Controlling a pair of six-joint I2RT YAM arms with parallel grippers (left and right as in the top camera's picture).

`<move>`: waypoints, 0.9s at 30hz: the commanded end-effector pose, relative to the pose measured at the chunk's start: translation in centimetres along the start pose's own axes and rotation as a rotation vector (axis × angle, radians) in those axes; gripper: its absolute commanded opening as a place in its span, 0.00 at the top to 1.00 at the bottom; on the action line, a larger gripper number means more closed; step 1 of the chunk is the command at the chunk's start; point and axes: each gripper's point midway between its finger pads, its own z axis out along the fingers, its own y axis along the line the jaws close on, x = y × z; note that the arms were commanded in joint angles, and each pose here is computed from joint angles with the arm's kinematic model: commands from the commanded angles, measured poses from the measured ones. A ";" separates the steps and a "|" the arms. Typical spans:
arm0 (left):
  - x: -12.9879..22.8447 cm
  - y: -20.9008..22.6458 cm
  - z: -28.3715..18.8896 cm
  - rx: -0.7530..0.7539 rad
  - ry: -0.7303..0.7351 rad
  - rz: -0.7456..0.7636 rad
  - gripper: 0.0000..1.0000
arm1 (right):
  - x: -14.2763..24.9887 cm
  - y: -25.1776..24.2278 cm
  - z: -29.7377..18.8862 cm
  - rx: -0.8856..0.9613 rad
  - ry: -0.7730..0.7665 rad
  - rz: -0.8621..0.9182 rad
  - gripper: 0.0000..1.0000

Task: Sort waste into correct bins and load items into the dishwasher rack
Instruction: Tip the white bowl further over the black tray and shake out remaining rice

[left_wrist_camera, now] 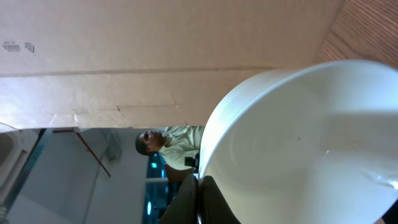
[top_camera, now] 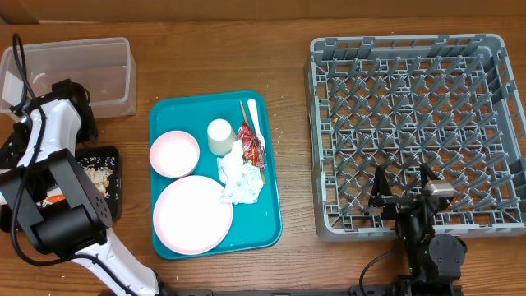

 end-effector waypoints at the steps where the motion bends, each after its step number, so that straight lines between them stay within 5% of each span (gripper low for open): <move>1: -0.3 0.1 0.2 -0.030 0.002 0.041 0.96 | 0.1 -0.2 0.0 0.007 -0.005 -0.007 0.00; 14: -0.9 0.0 0.2 -0.023 -0.001 -0.079 0.96 | 0.2 -0.2 0.0 0.007 -0.005 -0.007 0.00; 27: -0.1 -3.1 -0.6 0.280 0.028 -0.192 0.96 | 0.2 -0.2 0.0 0.007 -0.005 -0.007 0.00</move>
